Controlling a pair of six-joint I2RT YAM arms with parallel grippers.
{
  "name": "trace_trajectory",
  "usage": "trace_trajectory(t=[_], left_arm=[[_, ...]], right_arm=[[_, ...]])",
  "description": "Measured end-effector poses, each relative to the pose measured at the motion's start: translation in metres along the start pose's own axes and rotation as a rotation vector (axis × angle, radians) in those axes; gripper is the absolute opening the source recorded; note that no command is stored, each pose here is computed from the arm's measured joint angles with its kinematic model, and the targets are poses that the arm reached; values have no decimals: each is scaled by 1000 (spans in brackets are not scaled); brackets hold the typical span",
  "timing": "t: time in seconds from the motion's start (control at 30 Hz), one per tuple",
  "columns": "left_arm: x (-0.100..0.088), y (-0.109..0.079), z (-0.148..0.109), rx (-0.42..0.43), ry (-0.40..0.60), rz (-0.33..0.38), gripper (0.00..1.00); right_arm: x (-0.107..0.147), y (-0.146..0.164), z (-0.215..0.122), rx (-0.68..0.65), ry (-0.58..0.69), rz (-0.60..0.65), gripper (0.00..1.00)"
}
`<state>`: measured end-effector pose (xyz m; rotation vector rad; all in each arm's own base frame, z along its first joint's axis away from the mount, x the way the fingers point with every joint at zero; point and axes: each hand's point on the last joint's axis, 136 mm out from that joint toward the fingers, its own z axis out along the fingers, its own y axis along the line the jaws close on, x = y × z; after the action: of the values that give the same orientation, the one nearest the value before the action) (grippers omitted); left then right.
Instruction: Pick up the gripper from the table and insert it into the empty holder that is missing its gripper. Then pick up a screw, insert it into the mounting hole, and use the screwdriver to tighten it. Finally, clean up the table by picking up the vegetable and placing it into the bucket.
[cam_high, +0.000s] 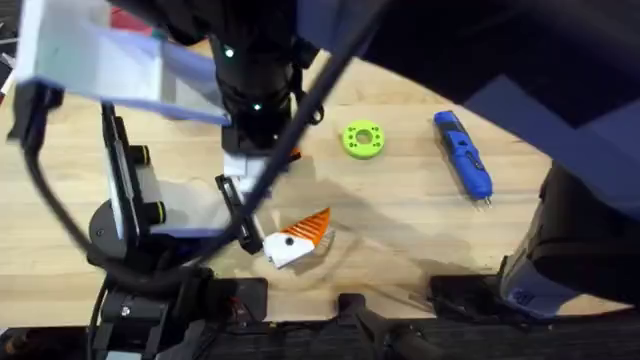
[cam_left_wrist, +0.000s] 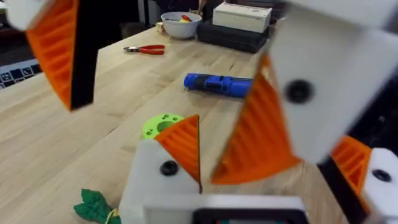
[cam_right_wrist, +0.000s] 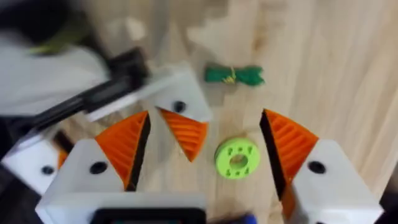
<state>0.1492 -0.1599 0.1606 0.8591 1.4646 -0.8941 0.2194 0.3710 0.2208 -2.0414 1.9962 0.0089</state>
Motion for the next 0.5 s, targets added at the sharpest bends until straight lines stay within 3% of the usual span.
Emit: trace_trajectory(t=[0.13,0.27,0.5], left_arm=[[0,0,0,0,0,0,985],[0,0,0,0,0,0,985],[0,0,0,0,0,0,985]], right_arm=[[11,-18,-6,61,16,159,994],[25,-36,-36,121,-35,325,994],[72,-67,-84,209,-124,646,994]])
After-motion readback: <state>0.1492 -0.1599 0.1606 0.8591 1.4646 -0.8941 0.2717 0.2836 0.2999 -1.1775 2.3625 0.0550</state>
